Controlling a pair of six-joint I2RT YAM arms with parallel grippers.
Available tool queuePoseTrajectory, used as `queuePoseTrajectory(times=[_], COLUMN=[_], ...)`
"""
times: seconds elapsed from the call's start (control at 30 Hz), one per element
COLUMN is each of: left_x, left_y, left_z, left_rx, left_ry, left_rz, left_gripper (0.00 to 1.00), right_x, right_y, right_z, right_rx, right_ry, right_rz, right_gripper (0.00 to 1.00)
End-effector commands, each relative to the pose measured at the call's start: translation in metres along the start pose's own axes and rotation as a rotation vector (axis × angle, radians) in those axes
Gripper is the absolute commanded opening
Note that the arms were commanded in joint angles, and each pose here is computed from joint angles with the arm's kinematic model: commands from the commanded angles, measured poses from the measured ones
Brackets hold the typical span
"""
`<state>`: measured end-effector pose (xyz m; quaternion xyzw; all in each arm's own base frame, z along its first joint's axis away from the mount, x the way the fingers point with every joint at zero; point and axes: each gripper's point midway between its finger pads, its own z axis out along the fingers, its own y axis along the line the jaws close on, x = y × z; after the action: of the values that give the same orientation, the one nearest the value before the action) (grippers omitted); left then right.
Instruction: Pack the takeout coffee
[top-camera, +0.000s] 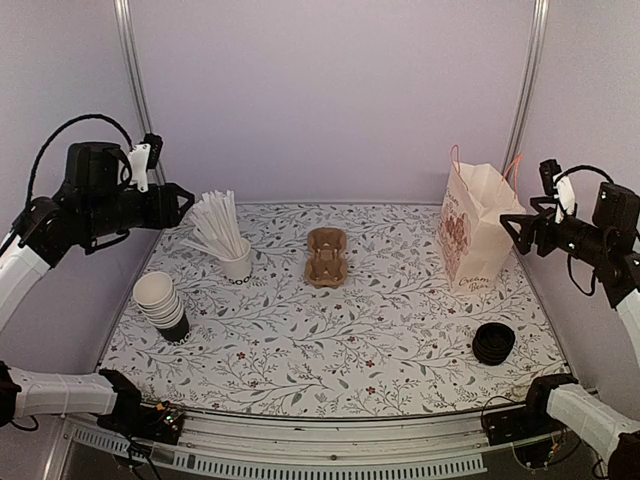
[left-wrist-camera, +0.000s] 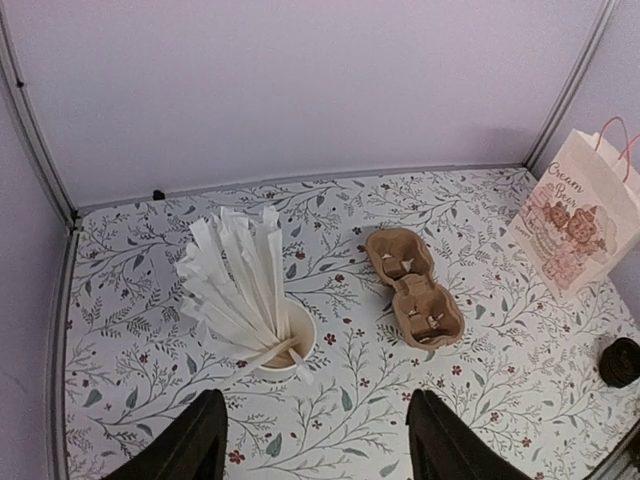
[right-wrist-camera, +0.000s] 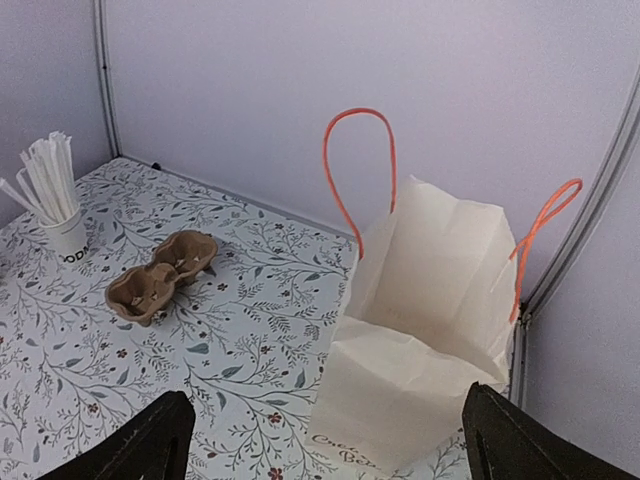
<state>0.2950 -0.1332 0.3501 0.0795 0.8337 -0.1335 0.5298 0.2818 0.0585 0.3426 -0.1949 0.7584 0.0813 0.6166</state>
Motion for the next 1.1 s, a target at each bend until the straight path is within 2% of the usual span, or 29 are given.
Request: queuePoseTrajectory(times=[0.0, 0.13, 0.3, 0.47, 0.53, 0.63, 0.77, 0.87, 1.07], left_x=[0.04, 0.075, 0.103, 0.127, 0.137, 0.142, 0.148, 0.159, 0.164], left_y=[0.018, 0.028, 0.036, 0.041, 0.043, 0.045, 0.04, 0.035, 0.051], left_z=[-0.015, -0.025, -0.036, -0.039, -0.039, -0.038, -0.03, -0.028, -0.032], left_rx=[-0.071, -0.122, -0.169, -0.204, -0.222, -0.236, -0.217, -0.194, -0.299], left_ry=[0.18, 0.319, 0.449, 0.582, 0.632, 0.662, 0.689, 0.753, 0.774], left_rz=[-0.083, -0.121, -0.131, -0.111, -0.109, -0.109, -0.113, -0.119, -0.088], left_gripper=[0.6, 0.56, 0.56, 0.47, 0.46, 0.48, 0.48, 0.39, 0.37], right_x=[0.03, 0.048, 0.064, 0.093, 0.125, 0.154, 0.166, 0.165, 0.178], right_y=[0.055, 0.087, 0.115, 0.16, 0.187, 0.211, 0.215, 0.213, 0.214], right_z=[-0.006, -0.011, 0.002, 0.039, 0.054, 0.055, 0.049, 0.046, 0.052], right_rx=[-0.298, -0.489, -0.602, -0.676, -0.752, -0.863, -0.875, -0.862, -0.878], right_ry=[-0.004, -0.025, -0.012, 0.143, 0.258, 0.334, 0.331, 0.316, 0.367], right_rz=[-0.045, -0.091, -0.194, -0.316, -0.343, -0.331, -0.355, -0.364, -0.375], right_gripper=[0.98, 0.99, 0.99, 0.99, 0.99, 0.99, 0.99, 0.99, 0.99])
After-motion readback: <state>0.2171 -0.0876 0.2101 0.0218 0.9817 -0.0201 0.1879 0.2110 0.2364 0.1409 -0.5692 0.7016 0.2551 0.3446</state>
